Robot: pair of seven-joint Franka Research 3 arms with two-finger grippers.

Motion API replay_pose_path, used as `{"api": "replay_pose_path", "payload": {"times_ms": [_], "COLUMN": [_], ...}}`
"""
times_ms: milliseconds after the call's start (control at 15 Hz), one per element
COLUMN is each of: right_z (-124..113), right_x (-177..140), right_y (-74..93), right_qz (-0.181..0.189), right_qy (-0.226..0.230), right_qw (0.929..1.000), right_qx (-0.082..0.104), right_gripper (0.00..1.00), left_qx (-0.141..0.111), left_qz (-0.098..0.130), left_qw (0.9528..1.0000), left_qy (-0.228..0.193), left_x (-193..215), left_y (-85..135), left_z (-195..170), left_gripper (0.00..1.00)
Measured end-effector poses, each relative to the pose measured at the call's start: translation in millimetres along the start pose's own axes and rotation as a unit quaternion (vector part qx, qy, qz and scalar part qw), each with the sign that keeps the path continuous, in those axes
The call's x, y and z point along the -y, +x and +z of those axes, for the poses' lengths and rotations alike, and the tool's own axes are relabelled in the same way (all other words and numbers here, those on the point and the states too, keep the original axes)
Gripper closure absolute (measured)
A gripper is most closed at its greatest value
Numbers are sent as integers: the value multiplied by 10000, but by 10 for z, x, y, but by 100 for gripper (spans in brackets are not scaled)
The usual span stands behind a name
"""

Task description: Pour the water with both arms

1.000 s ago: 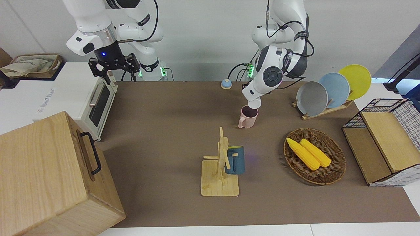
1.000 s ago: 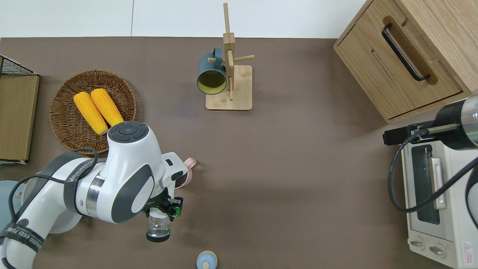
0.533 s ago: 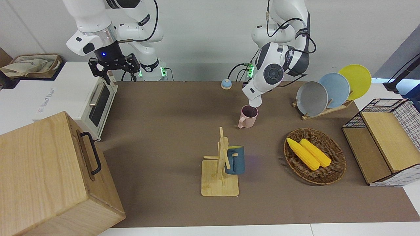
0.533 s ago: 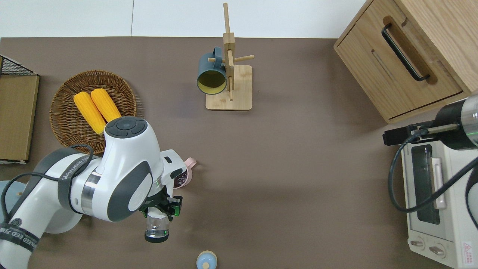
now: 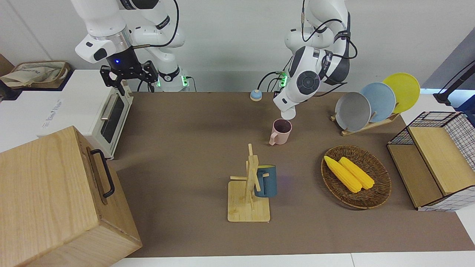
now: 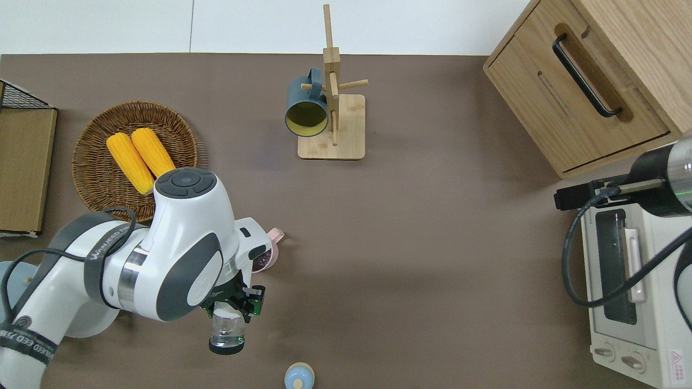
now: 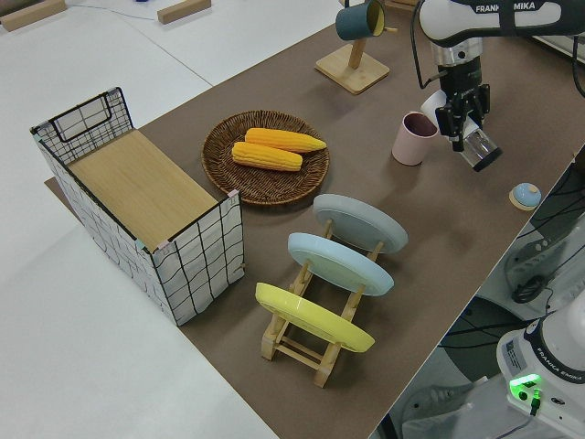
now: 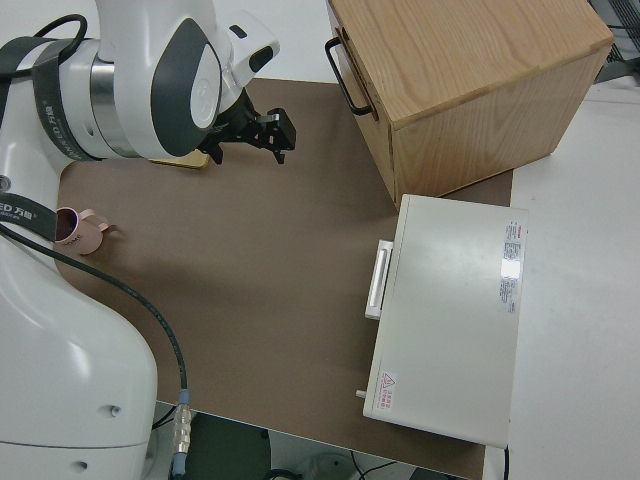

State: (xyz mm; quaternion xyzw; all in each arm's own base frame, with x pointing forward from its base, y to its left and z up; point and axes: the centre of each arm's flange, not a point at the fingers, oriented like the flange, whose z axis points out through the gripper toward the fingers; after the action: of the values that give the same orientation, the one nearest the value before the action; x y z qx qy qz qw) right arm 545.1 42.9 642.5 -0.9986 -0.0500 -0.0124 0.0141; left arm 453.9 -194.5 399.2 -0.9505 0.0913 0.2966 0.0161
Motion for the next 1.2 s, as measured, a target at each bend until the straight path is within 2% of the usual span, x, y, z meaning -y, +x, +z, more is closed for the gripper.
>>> {"api": "replay_pose_path", "payload": {"times_ms": [400, 1200], "right_z": [0, 0], "right_x": [0, 0], "right_y": [0, 0], "right_qz": [0, 0], "right_qy": [0, 0], "right_qw": [10000, 10000], "right_qx": [0, 0], "right_gripper": [0, 0], "left_qx": [77, 14], "left_qz": [-39, -71], "left_qw": [10000, 10000], "left_qy": [48, 47], "left_x": [-57, -82], "left_y": [-31, -38], "left_z": [15, -44], "left_gripper": [34, 34]}}
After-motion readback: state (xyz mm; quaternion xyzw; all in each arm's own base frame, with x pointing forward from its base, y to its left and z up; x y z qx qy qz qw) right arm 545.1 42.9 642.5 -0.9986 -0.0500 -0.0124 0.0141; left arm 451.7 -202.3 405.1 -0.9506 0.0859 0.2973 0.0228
